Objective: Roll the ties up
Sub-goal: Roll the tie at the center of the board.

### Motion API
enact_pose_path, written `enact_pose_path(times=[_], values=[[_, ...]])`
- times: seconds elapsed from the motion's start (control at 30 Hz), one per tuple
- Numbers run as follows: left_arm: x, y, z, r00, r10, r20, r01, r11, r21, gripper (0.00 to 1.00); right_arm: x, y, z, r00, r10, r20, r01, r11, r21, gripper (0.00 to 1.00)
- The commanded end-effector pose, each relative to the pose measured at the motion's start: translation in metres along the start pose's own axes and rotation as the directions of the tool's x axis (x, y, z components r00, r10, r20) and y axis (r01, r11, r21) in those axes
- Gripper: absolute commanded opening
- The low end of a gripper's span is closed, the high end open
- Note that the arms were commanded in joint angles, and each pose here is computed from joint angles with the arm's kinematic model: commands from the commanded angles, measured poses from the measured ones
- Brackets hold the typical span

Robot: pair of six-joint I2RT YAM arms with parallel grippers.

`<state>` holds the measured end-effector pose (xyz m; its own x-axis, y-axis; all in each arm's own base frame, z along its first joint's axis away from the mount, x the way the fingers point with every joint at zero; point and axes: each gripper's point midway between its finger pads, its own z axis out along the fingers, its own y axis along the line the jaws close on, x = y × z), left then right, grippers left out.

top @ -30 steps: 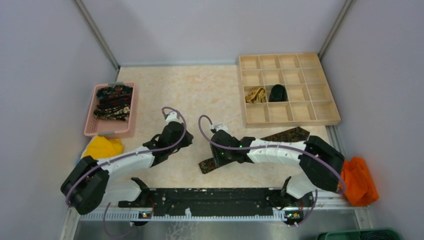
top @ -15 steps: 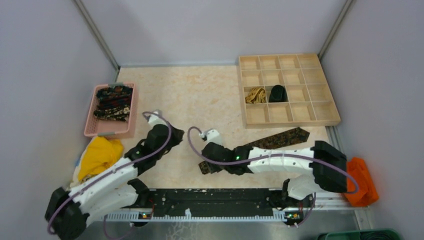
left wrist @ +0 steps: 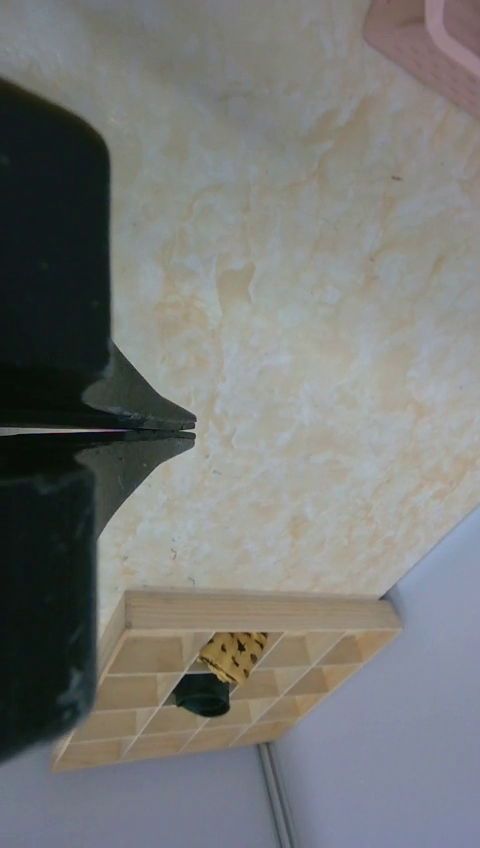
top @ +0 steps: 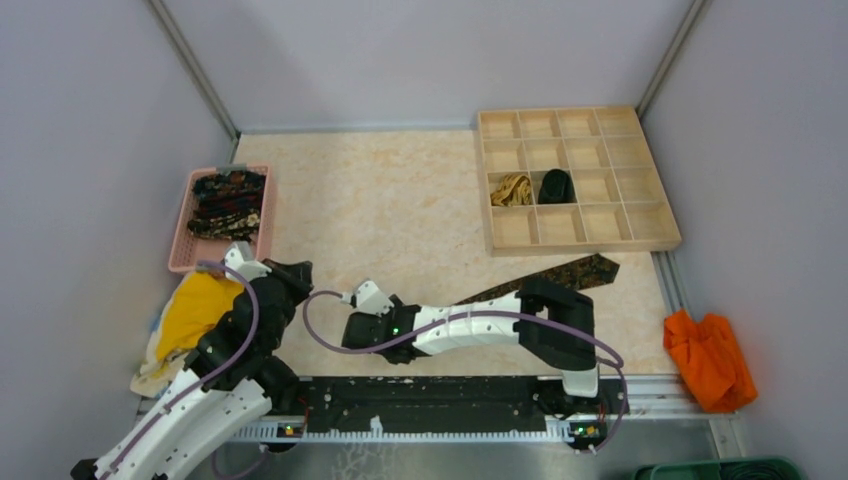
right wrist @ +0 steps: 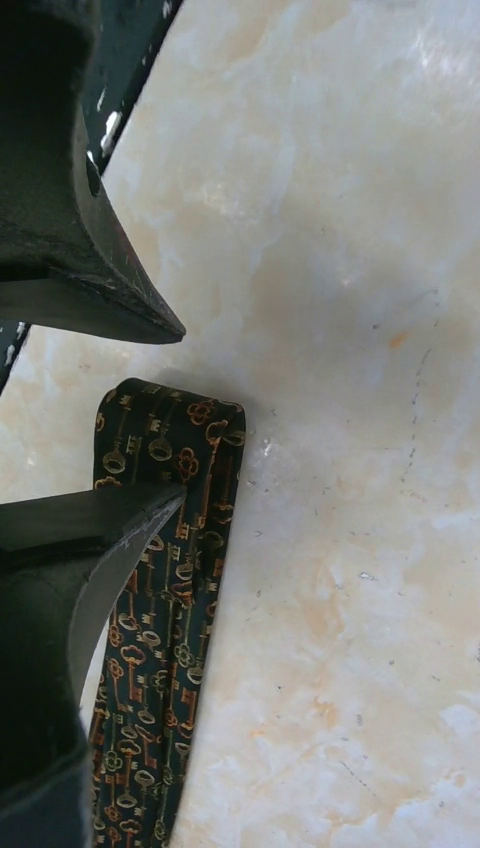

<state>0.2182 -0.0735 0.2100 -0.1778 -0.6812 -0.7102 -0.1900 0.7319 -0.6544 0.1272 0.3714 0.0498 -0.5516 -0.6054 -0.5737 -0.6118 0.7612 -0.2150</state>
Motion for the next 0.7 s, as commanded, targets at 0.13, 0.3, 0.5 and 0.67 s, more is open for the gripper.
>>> enact_pose_path(times=[0.13, 0.3, 0.5, 0.67], values=[[-0.003, 0.015, -0.002, 0.999, 0.043, 0.013, -0.043, 0.998, -0.053, 0.0, 0.005, -0.012, 0.002, 0.999, -0.023, -0.033, 0.026, 0.994, 0.106, 0.56], [-0.003, 0.011, -0.001, 0.999, 0.05, 0.013, -0.049, 0.998, -0.033, 0.0, 0.02, -0.025, 0.006, 0.997, -0.015, -0.069, 0.026, 0.985, 0.171, 0.55], [-0.008, 0.009, -0.003, 0.998, 0.053, 0.026, -0.052, 0.998, -0.033, 0.0, 0.029, -0.024, 0.012, 0.996, 0.002, -0.086, 0.013, 0.985, 0.171, 0.35], [-0.016, 0.016, -0.005, 0.997, 0.052, 0.055, -0.049, 0.997, -0.066, 0.0, 0.022, -0.017, 0.015, 0.998, 0.014, -0.06, -0.006, 0.991, 0.133, 0.13]])
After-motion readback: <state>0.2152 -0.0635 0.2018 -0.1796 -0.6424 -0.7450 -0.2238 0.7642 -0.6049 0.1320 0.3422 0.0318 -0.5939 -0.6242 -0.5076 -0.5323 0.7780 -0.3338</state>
